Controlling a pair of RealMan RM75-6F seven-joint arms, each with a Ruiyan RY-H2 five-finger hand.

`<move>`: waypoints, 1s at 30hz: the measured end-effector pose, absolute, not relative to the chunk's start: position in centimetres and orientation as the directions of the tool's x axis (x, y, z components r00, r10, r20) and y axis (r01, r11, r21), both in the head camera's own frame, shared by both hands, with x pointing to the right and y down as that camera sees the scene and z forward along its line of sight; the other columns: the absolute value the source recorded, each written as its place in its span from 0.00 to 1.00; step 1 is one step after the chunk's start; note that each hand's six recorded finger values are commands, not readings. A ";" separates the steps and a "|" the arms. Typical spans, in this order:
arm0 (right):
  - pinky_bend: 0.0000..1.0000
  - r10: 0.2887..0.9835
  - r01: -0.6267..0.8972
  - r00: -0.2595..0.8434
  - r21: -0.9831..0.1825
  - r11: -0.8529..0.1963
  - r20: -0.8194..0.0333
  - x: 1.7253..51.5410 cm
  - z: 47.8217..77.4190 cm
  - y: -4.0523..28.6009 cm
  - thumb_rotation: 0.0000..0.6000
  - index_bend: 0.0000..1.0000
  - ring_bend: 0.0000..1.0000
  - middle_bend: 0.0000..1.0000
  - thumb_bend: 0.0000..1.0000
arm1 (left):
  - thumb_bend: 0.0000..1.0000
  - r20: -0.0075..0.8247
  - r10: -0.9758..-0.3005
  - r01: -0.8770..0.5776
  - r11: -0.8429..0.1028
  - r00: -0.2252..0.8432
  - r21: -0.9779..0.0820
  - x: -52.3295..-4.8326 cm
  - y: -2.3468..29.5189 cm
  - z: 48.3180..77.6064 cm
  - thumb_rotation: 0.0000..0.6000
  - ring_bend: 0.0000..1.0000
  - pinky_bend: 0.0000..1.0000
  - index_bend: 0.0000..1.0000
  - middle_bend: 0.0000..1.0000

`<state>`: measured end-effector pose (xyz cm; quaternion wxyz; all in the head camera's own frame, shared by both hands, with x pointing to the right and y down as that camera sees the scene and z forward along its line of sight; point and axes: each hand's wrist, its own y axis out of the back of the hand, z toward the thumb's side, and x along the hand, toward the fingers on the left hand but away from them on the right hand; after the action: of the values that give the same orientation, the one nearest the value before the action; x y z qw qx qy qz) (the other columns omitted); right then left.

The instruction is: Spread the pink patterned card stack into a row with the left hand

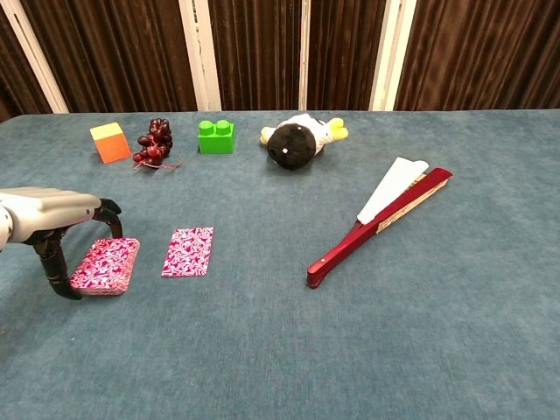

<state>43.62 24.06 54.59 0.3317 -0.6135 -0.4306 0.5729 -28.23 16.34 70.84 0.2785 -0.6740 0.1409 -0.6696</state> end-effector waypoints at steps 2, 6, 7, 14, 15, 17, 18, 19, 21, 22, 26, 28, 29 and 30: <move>0.05 0.908 0.149 -0.027 -0.900 -0.410 -0.418 43.6 54.6 24.1 1.00 0.00 0.00 0.00 0.37 | 0.38 0.820 -0.568 0.169 -0.803 0.070 -0.571 -27.9 16.3 71.0 1.00 0.00 0.00 0.49 0.00; 0.05 0.907 0.149 -0.028 -0.899 -0.411 -0.419 43.7 54.6 24.1 1.00 0.00 0.00 0.00 0.37 | 0.40 0.800 -0.593 0.138 -0.788 0.091 -0.599 -27.3 16.1 70.9 1.00 0.00 0.00 0.51 0.00; 0.05 0.907 0.150 -0.028 -0.899 -0.411 -0.419 43.7 54.6 24.1 1.00 0.00 0.00 0.00 0.37 | 0.41 0.792 -0.602 0.128 -0.782 0.099 -0.610 -27.2 16.0 70.8 1.00 0.00 0.00 0.52 0.00; 0.05 0.907 0.151 -0.029 -0.899 -0.412 -0.421 43.7 54.6 24.1 1.00 0.00 0.00 0.00 0.37 | 0.43 0.762 -0.637 0.091 -0.757 0.120 -0.647 -27.1 15.5 69.8 1.00 0.00 0.00 0.53 0.00; 0.05 0.907 0.150 -0.029 -0.899 -0.412 -0.421 43.7 54.6 24.1 1.00 0.00 0.00 0.00 0.37 | 0.43 0.759 -0.640 0.089 -0.754 0.120 -0.651 -27.2 15.4 69.7 1.00 0.00 0.00 0.53 0.00; 0.05 0.907 0.149 -0.029 -0.899 -0.412 -0.420 43.7 54.6 24.1 1.00 0.00 0.00 0.00 0.37 | 0.43 0.753 -0.648 0.086 -0.749 0.118 -0.658 -27.6 15.2 69.3 1.00 0.00 0.00 0.53 0.00; 0.05 0.907 0.149 -0.029 -0.899 -0.412 -0.420 43.7 54.6 24.1 1.00 0.00 0.00 0.00 0.37 | 0.43 0.750 -0.651 0.086 -0.746 0.117 -0.660 -27.8 15.1 69.1 1.00 0.00 0.00 0.53 0.00; 0.05 0.907 0.148 -0.030 -0.899 -0.412 -0.420 43.7 54.6 24.1 1.00 0.00 0.00 0.00 0.37 | 0.43 0.748 -0.654 0.088 -0.743 0.114 -0.663 -28.1 15.0 68.9 1.00 0.00 0.00 0.53 0.00; 0.05 0.907 0.148 -0.030 -0.899 -0.412 -0.420 43.7 54.6 24.1 1.00 0.00 0.00 0.00 0.37 | 0.43 0.745 -0.658 0.093 -0.739 0.107 -0.667 -28.7 14.8 68.6 1.00 0.00 0.00 0.53 0.00; 0.05 0.907 0.147 -0.030 -0.899 -0.411 -0.420 43.7 54.6 24.1 1.00 0.00 0.00 0.00 0.37 | 0.43 0.744 -0.661 0.097 -0.737 0.100 -0.669 -29.3 14.8 68.4 1.00 0.00 0.00 0.53 0.00; 0.05 0.907 0.145 -0.029 -0.900 -0.412 -0.420 43.7 54.6 24.1 1.00 0.00 0.00 0.00 0.37 | 0.43 0.744 -0.664 0.102 -0.737 0.073 -0.668 -31.3 14.8 67.9 1.00 0.00 0.00 0.53 0.00; 0.05 0.907 0.145 -0.029 -0.900 -0.412 -0.420 43.6 54.6 24.1 1.00 0.00 0.00 0.00 0.37 | 0.43 0.751 -0.658 0.105 -0.744 0.057 -0.660 -32.4 15.2 67.9 1.00 0.00 0.00 0.53 0.00; 0.05 0.907 0.144 -0.029 -0.900 -0.412 -0.420 43.6 54.6 24.1 1.00 0.00 0.00 0.00 0.37 | 0.43 0.754 -0.655 0.108 -0.747 0.050 -0.656 -32.8 15.4 67.9 1.00 0.00 0.00 0.53 0.00; 0.05 0.907 0.144 -0.029 -0.900 -0.412 -0.420 43.6 54.6 24.1 1.00 0.00 0.00 0.00 0.37 | 0.43 0.758 -0.651 0.111 -0.751 0.045 -0.651 -33.2 15.5 67.9 1.00 0.00 0.00 0.52 0.00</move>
<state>43.63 24.07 54.62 0.3321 -0.6126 -0.4288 0.5749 -33.17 15.54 67.94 0.2884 -0.6629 0.2037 -0.6602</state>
